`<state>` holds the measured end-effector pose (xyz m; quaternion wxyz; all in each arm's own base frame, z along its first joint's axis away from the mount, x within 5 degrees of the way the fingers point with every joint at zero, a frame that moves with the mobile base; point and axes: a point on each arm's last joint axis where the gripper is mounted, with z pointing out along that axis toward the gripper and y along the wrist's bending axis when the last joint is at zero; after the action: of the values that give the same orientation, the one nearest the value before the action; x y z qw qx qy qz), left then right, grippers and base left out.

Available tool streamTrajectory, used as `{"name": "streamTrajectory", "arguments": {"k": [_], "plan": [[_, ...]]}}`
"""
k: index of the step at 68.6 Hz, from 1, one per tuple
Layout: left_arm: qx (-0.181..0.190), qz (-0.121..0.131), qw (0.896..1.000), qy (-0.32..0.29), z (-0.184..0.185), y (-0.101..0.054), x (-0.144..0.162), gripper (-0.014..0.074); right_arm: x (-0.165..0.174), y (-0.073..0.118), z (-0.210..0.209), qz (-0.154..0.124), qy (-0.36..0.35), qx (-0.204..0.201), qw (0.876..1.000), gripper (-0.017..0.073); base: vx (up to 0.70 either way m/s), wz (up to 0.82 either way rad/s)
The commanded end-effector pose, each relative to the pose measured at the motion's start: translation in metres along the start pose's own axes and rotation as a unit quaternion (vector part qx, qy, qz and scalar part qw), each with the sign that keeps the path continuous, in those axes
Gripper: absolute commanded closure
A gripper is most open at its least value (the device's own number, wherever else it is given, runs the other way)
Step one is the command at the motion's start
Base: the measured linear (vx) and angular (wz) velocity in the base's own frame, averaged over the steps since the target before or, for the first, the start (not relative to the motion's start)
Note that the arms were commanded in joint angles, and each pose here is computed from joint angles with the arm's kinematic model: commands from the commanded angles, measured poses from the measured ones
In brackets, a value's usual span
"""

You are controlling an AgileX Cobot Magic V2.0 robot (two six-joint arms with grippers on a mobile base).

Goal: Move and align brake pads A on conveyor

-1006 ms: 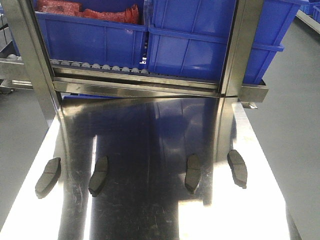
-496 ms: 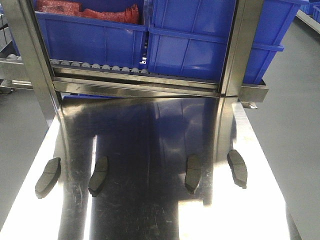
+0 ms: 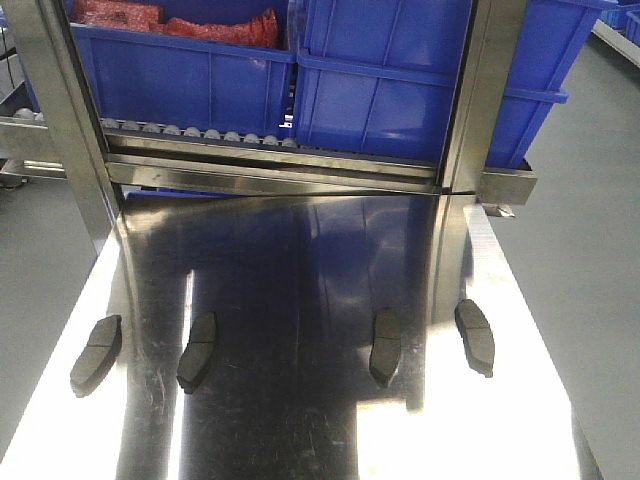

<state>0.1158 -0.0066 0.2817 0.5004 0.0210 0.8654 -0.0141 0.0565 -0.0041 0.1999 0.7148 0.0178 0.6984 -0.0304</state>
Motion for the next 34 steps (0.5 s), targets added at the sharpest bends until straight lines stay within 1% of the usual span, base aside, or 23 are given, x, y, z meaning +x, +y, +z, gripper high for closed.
{"name": "streamTrajectory", "arguments": {"k": [1,4,11,16,21,29,34], "plan": [[0.002,0.0,0.999,-0.054,-0.0051,-0.0005,-0.0184,0.0347,-0.0039,0.0004,-0.0005,-0.005,-0.038,0.0,0.999,0.0571,0.0,0.0],[0.002,0.0,0.999,-0.054,-0.0051,-0.0005,-0.0184,0.0282,-0.0039,0.0004,-0.0005,-0.005,-0.038,0.0,0.999,0.0571,0.0,0.0],[0.002,0.0,0.999,-0.055,-0.0051,-0.0005,-0.0185,0.016,-0.0039,0.0004,-0.0005,-0.005,-0.038,0.0,0.999,0.0571,0.0,0.0],[0.002,0.0,0.998,-0.057,-0.0052,-0.0005,-0.0189,0.0108,-0.0039,0.0004,-0.0005,-0.005,-0.038,0.0,0.999,0.0571,0.0,0.0],[0.003,-0.001,0.998,-0.055,-0.0051,-0.0006,-0.0186,0.0084,-0.0039,0.0004,-0.0005,-0.005,-0.038,0.0,0.999,0.0571,0.0,0.0],[0.003,-0.001,0.998,-0.058,-0.0052,-0.0006,-0.0191,0.009,-0.0039,0.0004,-0.0005,-0.005,-0.038,0.0,0.999,0.0571,0.0,0.0],[0.003,-0.007,0.998,-0.061,-0.0053,-0.0006,-0.0196,0.0092,-0.0039,0.0004,-0.0005,-0.005,-0.038,0.0,0.999,0.0571,0.0,0.0]]}}
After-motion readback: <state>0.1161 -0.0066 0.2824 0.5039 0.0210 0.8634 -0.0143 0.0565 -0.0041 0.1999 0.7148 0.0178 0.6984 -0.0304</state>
